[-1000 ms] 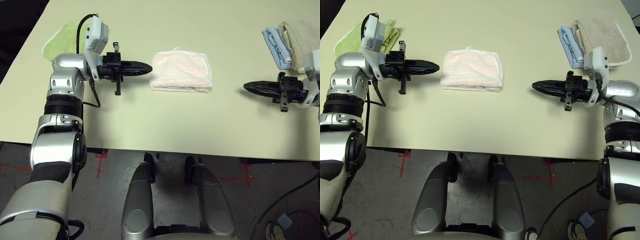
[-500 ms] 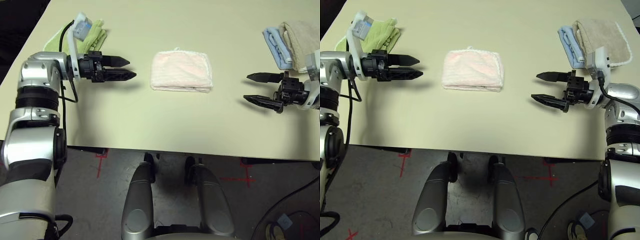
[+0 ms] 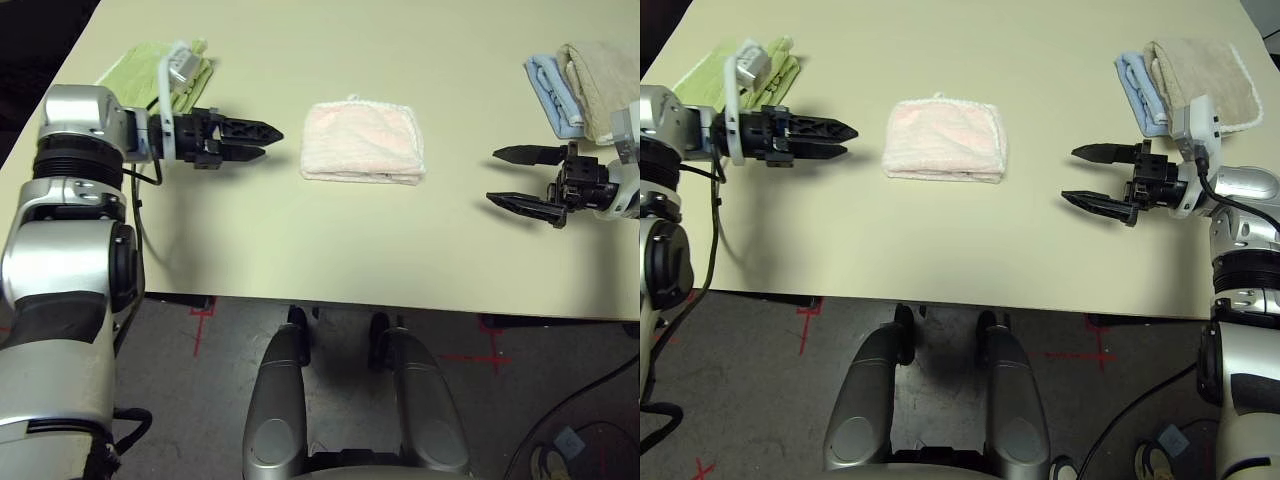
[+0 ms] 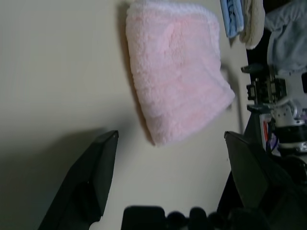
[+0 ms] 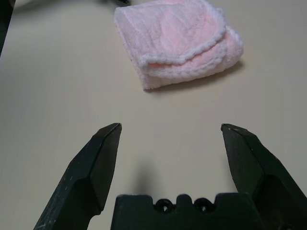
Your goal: Fold the towel and set it aside.
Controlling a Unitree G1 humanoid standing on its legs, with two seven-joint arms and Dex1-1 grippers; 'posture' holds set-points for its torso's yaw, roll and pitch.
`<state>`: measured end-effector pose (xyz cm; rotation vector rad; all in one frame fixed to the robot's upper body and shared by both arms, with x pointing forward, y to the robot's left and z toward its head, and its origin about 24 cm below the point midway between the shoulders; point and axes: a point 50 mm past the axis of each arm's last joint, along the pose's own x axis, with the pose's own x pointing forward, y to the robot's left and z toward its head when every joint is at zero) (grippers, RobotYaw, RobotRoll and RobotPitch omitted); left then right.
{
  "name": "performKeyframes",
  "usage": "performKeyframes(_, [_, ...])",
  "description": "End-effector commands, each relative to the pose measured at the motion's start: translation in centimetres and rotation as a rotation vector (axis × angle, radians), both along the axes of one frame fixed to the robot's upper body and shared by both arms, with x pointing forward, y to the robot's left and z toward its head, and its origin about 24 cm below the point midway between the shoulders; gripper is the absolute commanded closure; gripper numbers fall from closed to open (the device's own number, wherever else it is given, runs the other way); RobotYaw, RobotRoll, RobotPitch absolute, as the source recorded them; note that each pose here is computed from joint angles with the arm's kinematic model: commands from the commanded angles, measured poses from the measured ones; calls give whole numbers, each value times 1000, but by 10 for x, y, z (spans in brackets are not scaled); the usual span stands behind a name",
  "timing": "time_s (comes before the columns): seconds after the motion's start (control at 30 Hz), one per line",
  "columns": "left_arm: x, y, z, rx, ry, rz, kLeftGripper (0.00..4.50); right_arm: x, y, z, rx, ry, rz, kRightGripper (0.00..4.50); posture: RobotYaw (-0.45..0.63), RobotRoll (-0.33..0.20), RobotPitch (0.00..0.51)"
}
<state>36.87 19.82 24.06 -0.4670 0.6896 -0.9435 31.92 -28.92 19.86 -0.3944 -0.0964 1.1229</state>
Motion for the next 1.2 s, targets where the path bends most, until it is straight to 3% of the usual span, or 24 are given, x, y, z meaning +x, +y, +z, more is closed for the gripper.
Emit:
performKeyframes(0.03, [7,-14,-9,-19,-1,9,26,-3,-2,-1,9,1,-7,0,-10,0,337])
performKeyframes(0.3, [20,-44,-14,-20,-65,36,26,-4,0,-1,10,-5,-8,0,-26,0,337])
performKeyframes(0.77, [18,-69,-20,66,-59,-72,26,-3,-1,-1,17,-12,-24,0,-30,0,336])
performKeyframes(0.87, [19,-70,-19,71,-64,-73,619,-3,0,-1,17,-13,-25,0,-29,0,336])
performKeyframes(1.2, [17,-75,-17,70,-60,-96,4485,-1,0,-1,22,-16,-30,0,-24,0,337])
